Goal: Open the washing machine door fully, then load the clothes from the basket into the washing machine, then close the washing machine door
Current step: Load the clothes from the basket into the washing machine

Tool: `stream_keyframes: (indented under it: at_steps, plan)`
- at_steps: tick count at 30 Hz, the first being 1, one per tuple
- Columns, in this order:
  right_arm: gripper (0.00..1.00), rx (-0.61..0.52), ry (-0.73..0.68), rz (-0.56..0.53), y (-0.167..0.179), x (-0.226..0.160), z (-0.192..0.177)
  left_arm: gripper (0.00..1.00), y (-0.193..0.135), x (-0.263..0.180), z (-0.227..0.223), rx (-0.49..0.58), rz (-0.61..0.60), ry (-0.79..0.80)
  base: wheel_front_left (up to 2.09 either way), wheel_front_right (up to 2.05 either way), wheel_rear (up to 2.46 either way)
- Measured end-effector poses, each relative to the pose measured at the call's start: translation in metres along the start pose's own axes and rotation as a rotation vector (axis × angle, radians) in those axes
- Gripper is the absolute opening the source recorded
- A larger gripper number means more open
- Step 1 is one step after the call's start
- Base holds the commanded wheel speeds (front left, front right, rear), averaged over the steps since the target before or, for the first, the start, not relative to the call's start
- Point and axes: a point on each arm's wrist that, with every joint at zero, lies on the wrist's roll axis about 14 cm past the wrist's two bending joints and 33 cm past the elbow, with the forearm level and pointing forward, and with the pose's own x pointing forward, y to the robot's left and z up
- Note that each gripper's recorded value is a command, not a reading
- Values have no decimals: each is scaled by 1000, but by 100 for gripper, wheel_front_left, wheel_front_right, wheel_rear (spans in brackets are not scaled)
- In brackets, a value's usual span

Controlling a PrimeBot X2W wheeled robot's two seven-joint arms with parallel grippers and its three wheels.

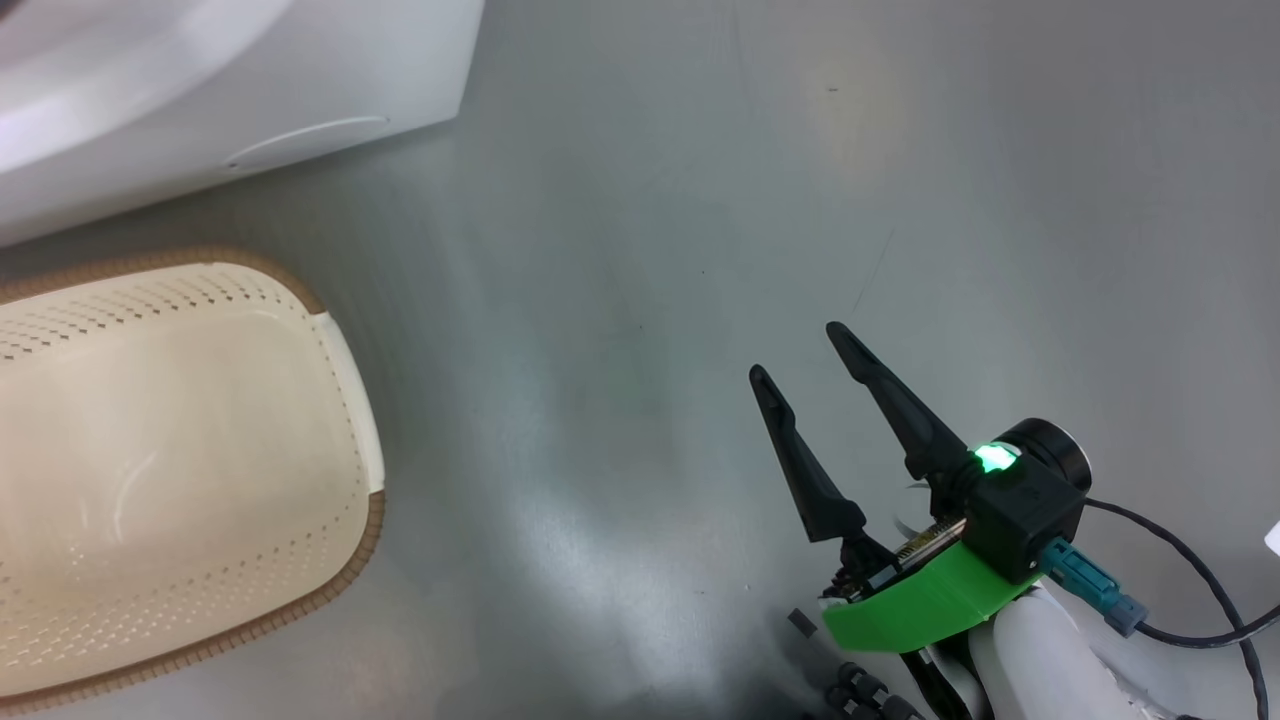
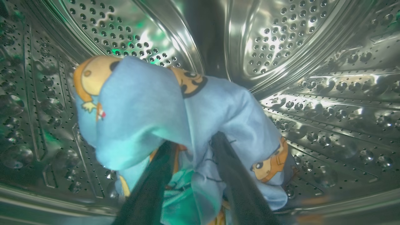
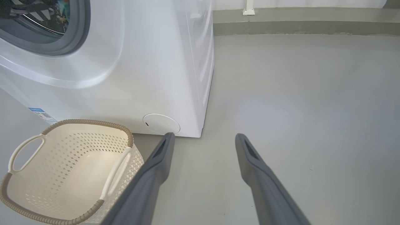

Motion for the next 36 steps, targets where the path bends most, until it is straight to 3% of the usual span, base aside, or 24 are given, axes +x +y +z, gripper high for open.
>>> stream_keyframes:
  at_steps: [11,36]
  plan:
    - [100,0,-15,1,1,-1,6,100,-5,-5,-9,4,-3,72,0,0,0]
    - [100,16,-58,45,15,6,18,100,2,-24,21,-43,19,-5,0,0,0]
